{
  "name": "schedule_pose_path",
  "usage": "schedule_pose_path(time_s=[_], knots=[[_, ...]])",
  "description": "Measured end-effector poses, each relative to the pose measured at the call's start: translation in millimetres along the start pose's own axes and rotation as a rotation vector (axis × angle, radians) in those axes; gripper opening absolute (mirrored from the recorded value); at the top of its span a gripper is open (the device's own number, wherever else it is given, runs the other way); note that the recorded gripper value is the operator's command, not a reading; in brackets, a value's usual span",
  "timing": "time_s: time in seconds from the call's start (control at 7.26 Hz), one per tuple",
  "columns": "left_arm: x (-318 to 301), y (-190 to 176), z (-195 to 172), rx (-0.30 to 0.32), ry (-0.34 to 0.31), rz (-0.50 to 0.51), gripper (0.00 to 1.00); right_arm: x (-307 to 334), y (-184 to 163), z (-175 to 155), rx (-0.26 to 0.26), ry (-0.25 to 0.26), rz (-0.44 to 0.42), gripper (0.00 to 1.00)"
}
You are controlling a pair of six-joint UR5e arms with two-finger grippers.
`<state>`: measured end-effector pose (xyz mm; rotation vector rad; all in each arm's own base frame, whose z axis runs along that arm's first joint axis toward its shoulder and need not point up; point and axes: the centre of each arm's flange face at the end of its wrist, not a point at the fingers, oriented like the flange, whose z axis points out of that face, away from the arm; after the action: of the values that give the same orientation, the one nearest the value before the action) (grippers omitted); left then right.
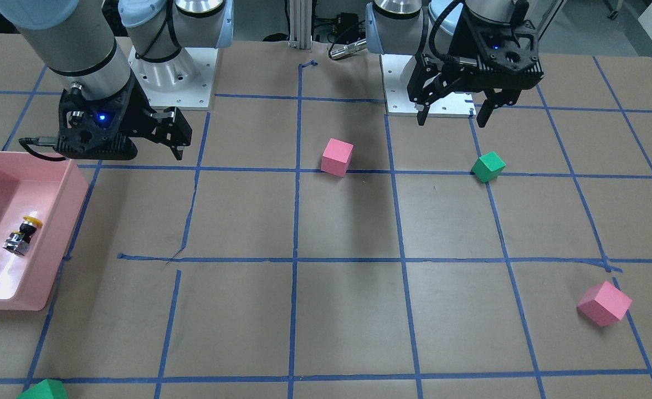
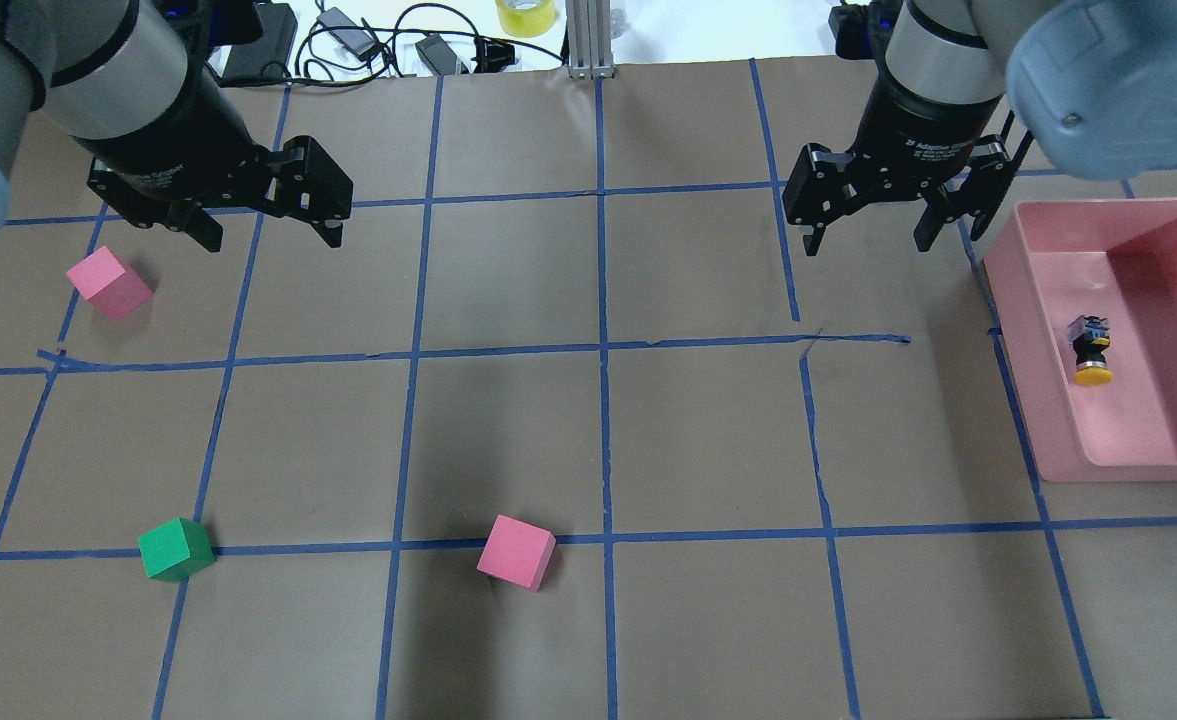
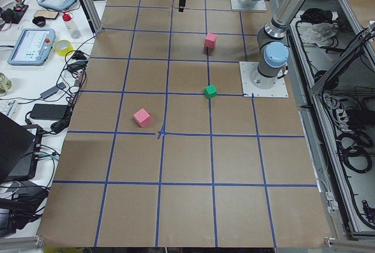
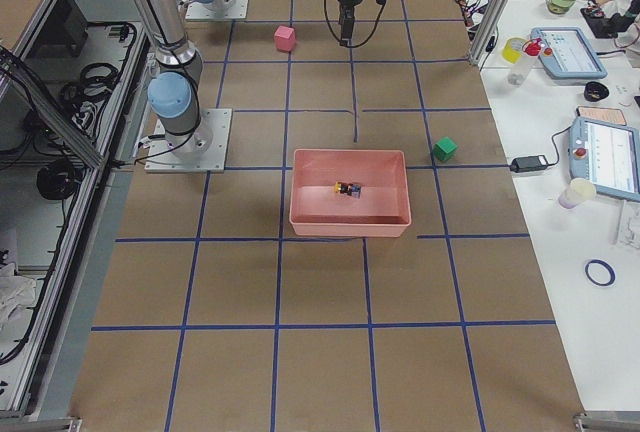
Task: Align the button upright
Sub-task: 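Move the right gripper toward the pink bin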
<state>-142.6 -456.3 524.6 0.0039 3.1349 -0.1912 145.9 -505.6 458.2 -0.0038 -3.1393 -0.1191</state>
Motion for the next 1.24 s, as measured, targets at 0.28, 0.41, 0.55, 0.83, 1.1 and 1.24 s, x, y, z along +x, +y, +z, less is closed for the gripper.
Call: schedule_pose_path(time_s=[0.28,0.41,0.55,0.83,1.1,1.24], knots=[[-1,0,0,0.002,-0.002,-0.001,1.0,0,0,3,-0.002,0.001,0.0,1.0],[-1,0,0,0.002,-0.003,-0.002,1.0,1,0,3,-0.001,0.002,0.001,1.0],[-1,0,0,0.003,-0.003,-0.002,1.0,1,0,3,0.0,0.001,0.001,1.0],[-1,1,0,0.002,-0.003,-0.002,1.0,0,0,-1,0.009,0.001,-0.001,1.0],[-1,1,0,0.001,-0.003,-0.002,1.0,4,-6,-6,0.049,0.009,0.0,1.0],[-1,1,0,0.001,-0.004,-0.002,1.0,7,-10,-8,0.081,0.015,0.004,1.0]])
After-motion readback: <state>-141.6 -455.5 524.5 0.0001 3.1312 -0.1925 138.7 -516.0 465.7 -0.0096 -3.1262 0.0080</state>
